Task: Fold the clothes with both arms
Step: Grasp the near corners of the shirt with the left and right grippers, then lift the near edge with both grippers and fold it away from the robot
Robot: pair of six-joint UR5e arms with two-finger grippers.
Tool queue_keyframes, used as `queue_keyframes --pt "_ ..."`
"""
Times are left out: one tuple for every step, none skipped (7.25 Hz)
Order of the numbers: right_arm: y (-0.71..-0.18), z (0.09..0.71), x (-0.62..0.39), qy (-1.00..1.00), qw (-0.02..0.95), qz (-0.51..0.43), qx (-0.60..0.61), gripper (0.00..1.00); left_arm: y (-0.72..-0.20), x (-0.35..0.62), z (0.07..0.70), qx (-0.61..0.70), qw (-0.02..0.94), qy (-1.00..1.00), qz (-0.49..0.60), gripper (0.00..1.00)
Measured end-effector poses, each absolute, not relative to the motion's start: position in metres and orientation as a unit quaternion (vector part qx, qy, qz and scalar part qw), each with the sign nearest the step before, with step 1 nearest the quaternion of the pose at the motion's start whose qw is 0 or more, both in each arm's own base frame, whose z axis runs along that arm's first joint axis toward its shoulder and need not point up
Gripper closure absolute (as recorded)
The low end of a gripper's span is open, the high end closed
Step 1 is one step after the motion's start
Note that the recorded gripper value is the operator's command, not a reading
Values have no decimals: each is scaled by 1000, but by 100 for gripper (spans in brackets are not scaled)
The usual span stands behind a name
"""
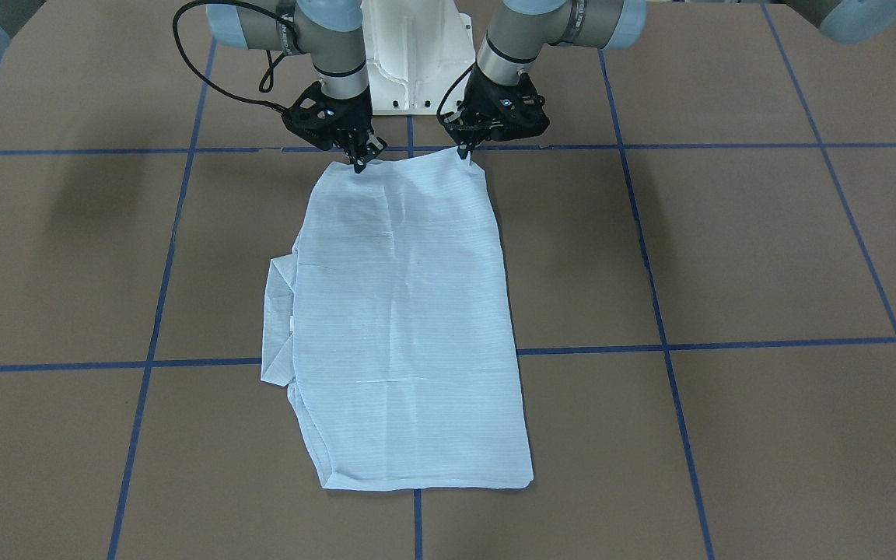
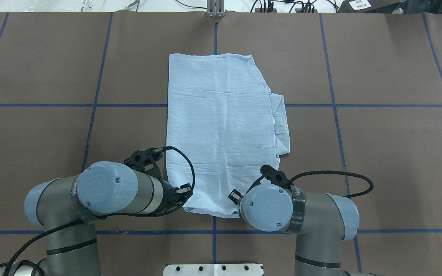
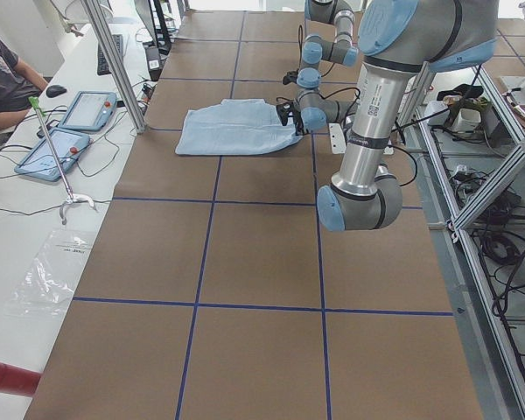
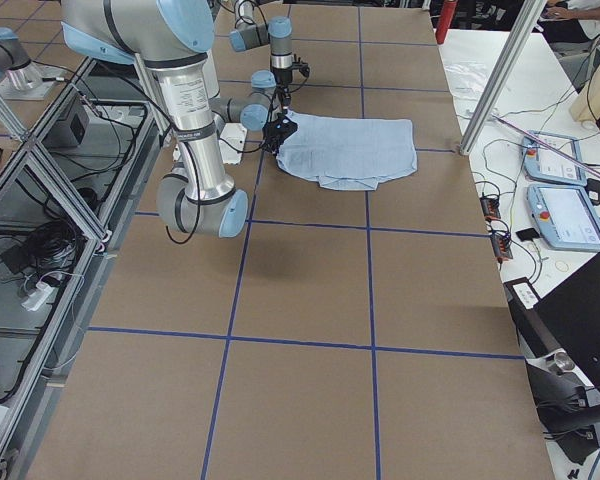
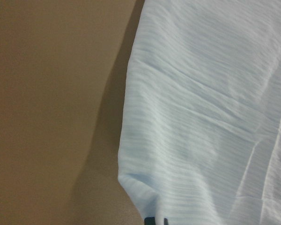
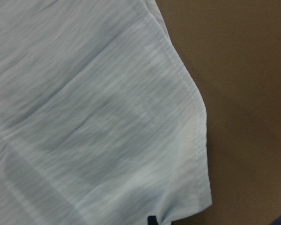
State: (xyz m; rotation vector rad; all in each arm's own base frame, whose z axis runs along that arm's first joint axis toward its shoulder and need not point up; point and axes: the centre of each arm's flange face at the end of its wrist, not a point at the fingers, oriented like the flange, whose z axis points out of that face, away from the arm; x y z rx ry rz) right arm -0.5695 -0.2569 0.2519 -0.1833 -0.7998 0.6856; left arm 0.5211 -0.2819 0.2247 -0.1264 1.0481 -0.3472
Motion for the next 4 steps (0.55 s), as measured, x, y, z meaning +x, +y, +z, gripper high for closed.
queue_keyframes --pt "-258 244 -557 -392 856 325 -89 100 -281 515 219 -60 847 501 -164 100" --pt "-256 240 -542 -401 852 324 -91 100 -278 509 214 -61 849 499 -163 100" --pt "-254 237 -527 -409 849 322 -93 100 -274 502 208 -66 853 492 -161 100" --pt "-251 231 -516 -417 845 320 -96 100 -269 493 202 -74 855 489 -157 100"
